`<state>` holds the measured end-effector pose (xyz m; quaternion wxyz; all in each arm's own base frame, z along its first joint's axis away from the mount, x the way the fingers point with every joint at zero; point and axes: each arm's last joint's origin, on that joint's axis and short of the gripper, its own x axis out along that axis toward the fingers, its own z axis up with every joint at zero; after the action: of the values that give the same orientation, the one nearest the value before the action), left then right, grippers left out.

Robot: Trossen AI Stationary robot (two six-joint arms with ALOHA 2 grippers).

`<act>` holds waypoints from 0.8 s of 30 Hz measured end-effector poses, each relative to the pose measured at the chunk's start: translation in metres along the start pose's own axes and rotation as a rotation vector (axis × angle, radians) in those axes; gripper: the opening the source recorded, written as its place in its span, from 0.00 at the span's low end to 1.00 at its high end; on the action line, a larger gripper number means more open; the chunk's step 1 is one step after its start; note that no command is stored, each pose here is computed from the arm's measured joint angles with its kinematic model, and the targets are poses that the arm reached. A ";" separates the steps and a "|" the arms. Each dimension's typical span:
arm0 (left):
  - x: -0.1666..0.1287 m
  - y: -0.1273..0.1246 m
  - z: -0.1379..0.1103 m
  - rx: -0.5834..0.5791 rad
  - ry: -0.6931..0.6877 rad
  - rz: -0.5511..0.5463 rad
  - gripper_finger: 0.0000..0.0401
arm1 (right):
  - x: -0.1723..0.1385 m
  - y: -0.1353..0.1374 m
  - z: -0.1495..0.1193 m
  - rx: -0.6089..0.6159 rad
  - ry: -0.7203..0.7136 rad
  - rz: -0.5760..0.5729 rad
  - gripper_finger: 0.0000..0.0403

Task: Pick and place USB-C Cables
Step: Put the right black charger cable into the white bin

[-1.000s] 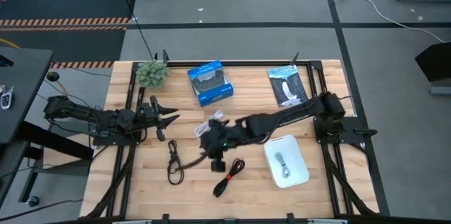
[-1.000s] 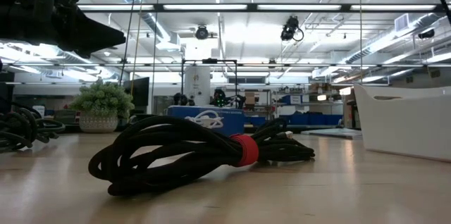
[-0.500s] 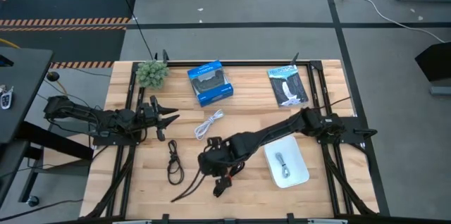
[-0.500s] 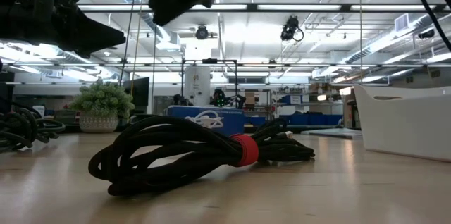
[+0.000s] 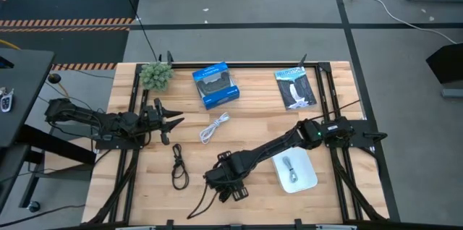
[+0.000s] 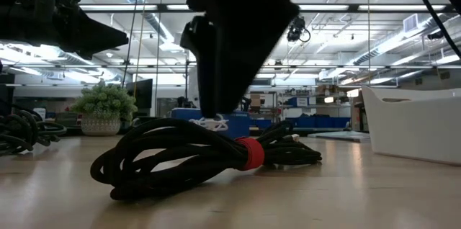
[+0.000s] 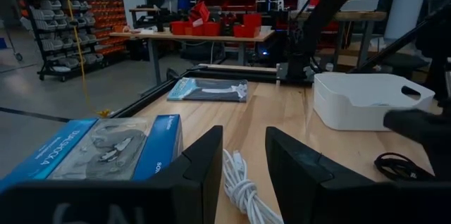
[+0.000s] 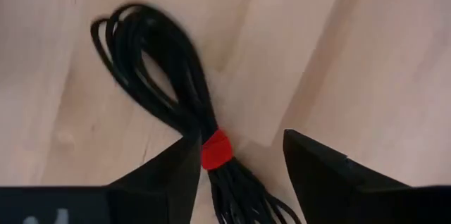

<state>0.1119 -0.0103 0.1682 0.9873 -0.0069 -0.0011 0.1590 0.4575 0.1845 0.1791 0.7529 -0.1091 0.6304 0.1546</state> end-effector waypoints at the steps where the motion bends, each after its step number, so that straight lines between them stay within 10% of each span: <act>1: 0.000 0.000 0.000 0.000 0.000 0.000 0.29 | 0.003 0.002 0.000 -0.029 0.007 0.010 0.52; 24: 0.000 0.000 0.001 -0.003 -0.005 0.000 0.29 | 0.027 0.019 -0.012 -0.231 0.094 -0.044 0.41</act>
<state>0.1119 -0.0103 0.1688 0.9872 -0.0080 -0.0038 0.1590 0.4438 0.2008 0.1508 0.7082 -0.2160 0.6404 0.2043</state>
